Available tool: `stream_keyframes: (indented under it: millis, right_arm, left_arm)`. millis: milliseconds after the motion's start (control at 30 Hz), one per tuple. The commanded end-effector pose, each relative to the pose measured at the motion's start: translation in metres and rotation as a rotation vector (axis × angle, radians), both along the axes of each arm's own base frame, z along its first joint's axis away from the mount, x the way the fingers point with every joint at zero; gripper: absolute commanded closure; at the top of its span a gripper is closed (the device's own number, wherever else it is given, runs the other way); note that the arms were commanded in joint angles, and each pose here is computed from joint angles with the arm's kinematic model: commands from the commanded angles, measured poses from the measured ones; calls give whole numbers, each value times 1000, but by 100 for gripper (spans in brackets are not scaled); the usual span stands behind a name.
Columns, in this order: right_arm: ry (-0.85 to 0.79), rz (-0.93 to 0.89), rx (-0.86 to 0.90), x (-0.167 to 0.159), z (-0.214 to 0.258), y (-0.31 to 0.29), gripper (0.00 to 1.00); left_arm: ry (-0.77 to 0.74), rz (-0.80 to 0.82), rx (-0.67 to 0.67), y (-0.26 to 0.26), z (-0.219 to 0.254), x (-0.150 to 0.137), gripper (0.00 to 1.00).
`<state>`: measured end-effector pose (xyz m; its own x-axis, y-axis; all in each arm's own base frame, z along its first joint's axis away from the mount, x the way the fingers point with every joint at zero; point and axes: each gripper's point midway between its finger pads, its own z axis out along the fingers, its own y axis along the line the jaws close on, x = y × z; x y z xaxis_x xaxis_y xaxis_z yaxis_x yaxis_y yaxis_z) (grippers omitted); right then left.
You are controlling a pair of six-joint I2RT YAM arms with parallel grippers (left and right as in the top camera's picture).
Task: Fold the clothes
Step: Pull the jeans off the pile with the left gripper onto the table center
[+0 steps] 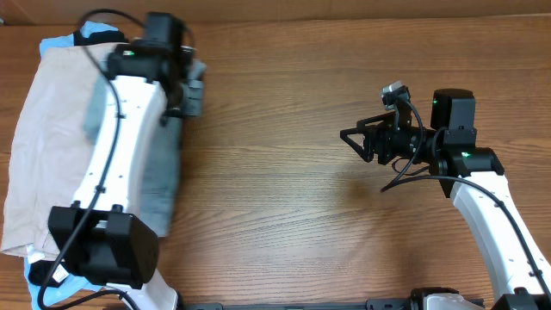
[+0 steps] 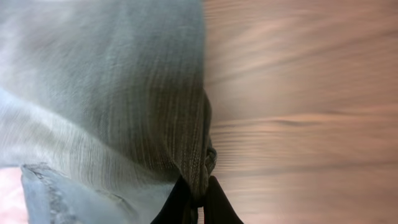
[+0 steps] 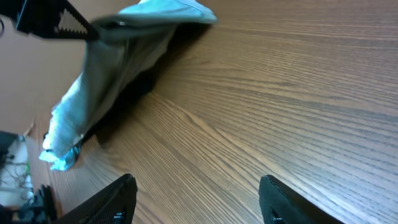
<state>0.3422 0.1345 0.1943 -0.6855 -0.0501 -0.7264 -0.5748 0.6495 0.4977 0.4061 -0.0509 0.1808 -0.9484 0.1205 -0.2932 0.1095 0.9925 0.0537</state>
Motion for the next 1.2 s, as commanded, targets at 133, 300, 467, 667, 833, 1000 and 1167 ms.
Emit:
stream_keyframes:
  millis: [133, 300, 467, 667, 833, 1000, 1167]
  right_arm:
    - [17, -148, 65, 19, 20, -37, 35]
    - [24, -270, 96, 24, 29, -74, 31]
    - [8, -408, 113, 25, 40, -119, 31]
    - [52, -484, 136, 17, 38, -142, 31]
    - [97, -432, 89, 9, 25, -123, 31]
    - [134, -378, -27, 8, 7, -85, 31]
    - [149, -321, -187, 3, -15, -33, 30]
  left_arm:
    - [-28, -246, -178, -117, 5, -8, 96]
    - [-52, -350, -200, -174, -11, -7, 96]
    - [-108, -435, -249, -228, -39, 11, 68]
    - [-183, -481, -357, -255, -24, 26, 0]
    - [-177, -359, -342, -199, 27, 42, 0]
    - [-181, -175, -307, -107, 69, 58, 0]
    - [-155, -33, -264, -30, 66, 64, 0]
